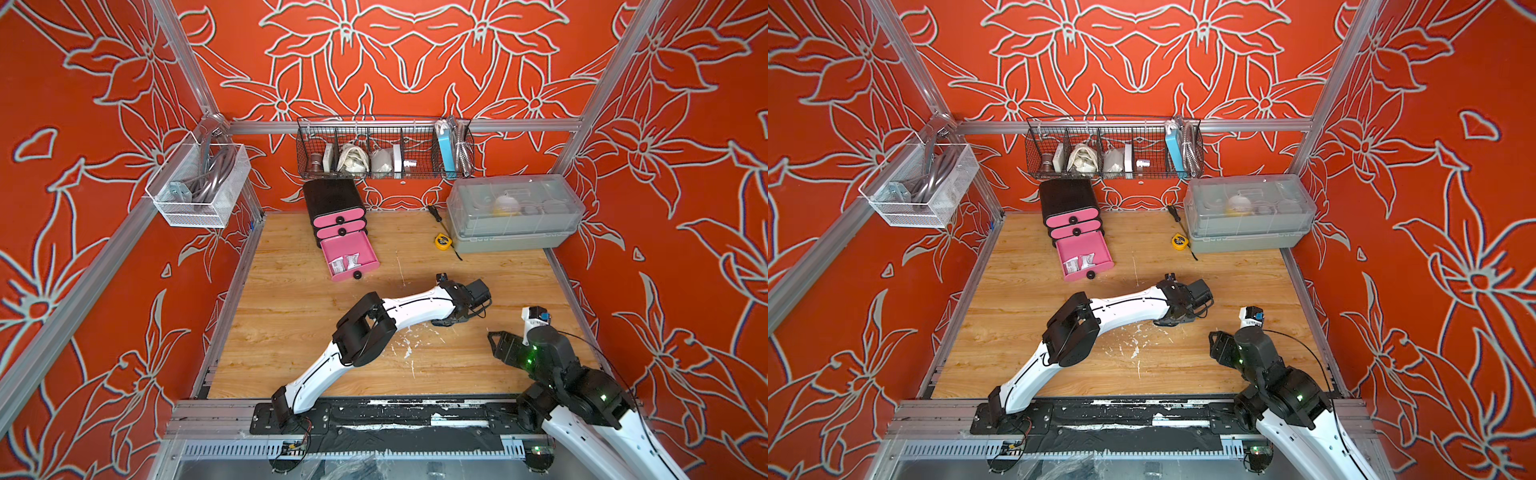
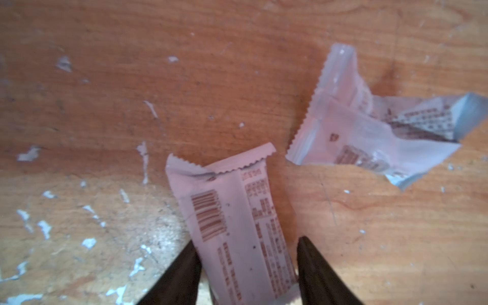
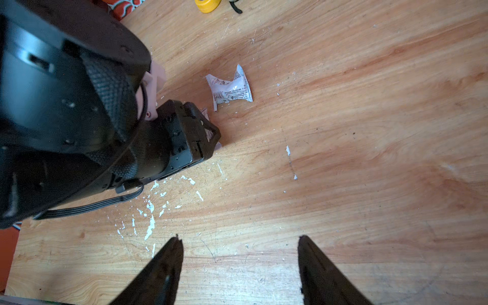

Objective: Place the cookies into the drawer by color
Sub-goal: Pick up the cookie at the center of the board.

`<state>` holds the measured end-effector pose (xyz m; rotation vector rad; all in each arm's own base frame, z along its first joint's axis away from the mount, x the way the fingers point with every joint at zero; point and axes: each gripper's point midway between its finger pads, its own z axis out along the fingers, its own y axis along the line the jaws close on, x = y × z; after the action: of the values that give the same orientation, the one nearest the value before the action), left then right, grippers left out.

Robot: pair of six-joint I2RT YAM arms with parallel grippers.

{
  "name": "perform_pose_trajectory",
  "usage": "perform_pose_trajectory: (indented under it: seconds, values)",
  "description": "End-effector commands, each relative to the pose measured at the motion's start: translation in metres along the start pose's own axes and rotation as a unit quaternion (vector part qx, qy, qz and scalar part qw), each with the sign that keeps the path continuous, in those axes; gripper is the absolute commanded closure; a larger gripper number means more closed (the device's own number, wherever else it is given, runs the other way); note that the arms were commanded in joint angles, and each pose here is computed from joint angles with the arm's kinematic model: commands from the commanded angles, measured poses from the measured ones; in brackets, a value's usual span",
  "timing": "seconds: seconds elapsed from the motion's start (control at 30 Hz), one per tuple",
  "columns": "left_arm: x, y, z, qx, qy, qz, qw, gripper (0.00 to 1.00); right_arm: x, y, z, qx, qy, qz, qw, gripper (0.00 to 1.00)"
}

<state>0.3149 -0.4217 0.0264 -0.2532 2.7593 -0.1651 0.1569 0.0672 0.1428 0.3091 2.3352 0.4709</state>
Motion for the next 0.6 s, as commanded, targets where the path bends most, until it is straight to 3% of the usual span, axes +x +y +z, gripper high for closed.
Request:
perform_pose_trajectory:
  seconds: [0.0,0.37,0.57]
  values:
    - [0.021,0.037,0.014,-0.057,0.043,0.021,0.997,0.48,-0.003,0.001,-0.004,-0.004,-0.004,0.001,1.0,0.28]
    - [-0.001,0.047,-0.011,-0.034,0.04,0.022,0.998,0.67,-0.002,0.002,-0.004,-0.006,-0.002,0.005,1.0,0.28]
    - [-0.03,0.068,-0.042,-0.029,0.007,0.005,1.0,0.67,-0.003,0.005,-0.003,-0.01,-0.002,0.007,1.0,0.27]
